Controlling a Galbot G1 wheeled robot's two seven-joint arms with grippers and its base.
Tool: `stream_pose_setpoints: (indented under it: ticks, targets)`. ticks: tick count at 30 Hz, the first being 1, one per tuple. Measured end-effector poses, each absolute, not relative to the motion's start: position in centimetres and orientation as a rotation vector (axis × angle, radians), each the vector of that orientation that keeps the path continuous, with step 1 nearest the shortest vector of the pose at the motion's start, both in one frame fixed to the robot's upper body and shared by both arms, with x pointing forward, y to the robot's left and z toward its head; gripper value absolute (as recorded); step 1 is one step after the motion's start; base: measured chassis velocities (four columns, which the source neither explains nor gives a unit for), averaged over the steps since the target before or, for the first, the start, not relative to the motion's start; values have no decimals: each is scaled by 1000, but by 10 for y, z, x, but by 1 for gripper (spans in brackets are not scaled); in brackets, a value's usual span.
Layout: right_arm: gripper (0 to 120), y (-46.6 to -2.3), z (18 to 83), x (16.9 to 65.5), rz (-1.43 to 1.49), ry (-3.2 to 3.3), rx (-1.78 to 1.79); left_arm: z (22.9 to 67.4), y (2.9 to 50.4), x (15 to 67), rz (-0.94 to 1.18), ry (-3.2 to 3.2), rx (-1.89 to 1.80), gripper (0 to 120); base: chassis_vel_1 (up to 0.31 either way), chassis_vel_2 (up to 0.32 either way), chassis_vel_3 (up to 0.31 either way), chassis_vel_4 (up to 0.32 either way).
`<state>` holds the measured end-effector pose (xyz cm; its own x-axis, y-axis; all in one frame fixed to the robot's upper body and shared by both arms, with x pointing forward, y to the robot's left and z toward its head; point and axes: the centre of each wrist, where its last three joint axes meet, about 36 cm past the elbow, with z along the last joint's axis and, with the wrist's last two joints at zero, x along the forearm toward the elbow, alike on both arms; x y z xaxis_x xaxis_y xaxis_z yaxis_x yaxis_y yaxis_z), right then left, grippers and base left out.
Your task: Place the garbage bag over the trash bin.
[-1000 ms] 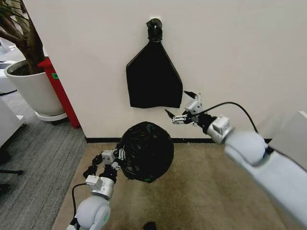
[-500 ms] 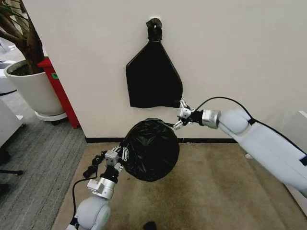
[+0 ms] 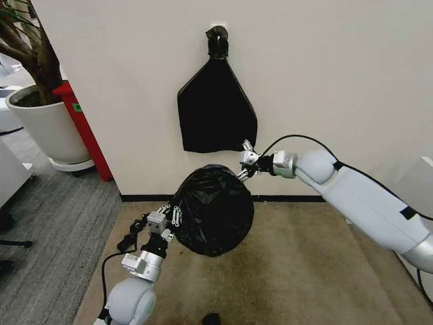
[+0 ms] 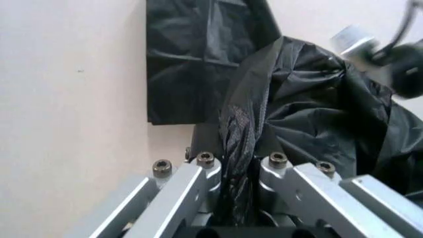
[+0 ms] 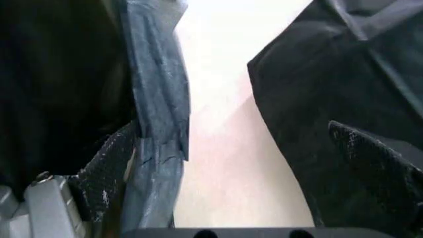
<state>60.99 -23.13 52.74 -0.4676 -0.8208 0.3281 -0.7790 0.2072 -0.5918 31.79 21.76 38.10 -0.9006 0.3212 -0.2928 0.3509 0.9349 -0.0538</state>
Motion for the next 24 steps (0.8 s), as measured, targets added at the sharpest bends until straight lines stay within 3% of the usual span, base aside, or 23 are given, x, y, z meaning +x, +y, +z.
stream_pose_setpoints:
  ticks: [13,24]
  targets:
    - [100,-207,526,637,-1107,2371,-1604,388,209,293,-209,2791,512,5,0,0,0,0]
    - [100,-218,560,615,-1019,2405,-1646,382,226,317,-210,2815,442,4,0,0,0,0]
